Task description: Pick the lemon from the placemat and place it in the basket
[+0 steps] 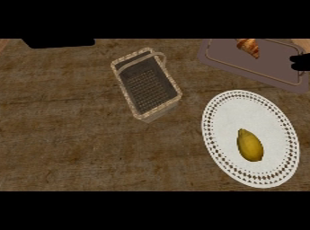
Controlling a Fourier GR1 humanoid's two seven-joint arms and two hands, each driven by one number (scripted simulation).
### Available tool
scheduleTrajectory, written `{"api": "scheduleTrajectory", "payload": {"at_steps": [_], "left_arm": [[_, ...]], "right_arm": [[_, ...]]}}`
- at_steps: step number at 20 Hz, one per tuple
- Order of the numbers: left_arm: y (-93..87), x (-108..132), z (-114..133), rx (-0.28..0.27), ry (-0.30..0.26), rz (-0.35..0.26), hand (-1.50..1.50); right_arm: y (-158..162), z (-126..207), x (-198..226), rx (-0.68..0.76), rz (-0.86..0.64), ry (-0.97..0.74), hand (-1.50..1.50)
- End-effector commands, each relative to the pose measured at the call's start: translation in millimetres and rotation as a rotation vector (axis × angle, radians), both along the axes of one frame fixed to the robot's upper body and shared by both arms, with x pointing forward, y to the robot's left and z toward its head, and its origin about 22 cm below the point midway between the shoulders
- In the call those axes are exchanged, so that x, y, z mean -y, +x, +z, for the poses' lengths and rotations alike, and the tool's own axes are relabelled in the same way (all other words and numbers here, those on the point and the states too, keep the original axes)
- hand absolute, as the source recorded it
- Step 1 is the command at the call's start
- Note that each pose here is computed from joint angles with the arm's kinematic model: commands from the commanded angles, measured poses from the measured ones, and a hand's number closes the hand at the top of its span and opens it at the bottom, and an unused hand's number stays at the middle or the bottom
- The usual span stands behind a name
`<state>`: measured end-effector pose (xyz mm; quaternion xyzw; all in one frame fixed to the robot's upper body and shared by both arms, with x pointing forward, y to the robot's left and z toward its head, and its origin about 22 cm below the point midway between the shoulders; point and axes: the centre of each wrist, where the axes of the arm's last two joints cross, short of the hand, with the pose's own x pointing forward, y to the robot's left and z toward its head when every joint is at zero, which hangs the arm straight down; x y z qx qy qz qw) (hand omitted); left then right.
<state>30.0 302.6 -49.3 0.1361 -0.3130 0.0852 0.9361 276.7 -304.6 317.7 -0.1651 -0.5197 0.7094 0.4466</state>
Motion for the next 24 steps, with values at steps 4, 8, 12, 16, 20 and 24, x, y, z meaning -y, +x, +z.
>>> {"api": "scheduleTrajectory", "payload": {"at_steps": [4, 8, 12, 16, 20, 24], "left_arm": [[84.4, 4.7, 23.5, 0.325, 0.000, -0.153, 0.00], [92.2, 4.7, 23.8, 0.333, 0.001, -0.157, 0.00], [85.8, 4.1, 18.7, 0.306, 0.015, -0.174, 0.00], [90.2, 3.8, 26.8, 0.327, 0.015, -0.191, 0.00], [95.2, 9.2, 25.6, 0.334, 0.019, -0.196, 0.00], [92.1, 9.0, 19.6, 0.323, 0.003, -0.196, 0.00]], "right_arm": [[3.1, -26.5, 2.9, -0.044, -0.013, 0.057, -1.50], [5.0, -46.6, -1.4, -0.052, -0.002, 0.082, -1.50], [0.4, -71.4, -10.0, -0.034, -0.011, 0.055, -1.50], [1.6, -82.7, -9.9, -0.036, -0.042, 0.001, -1.50], [-3.1, -114.7, -19.7, -0.053, -0.031, 0.011, -1.50], [-3.5, -130.6, -15.8, -0.053, -0.045, 0.012, -1.50]]}}
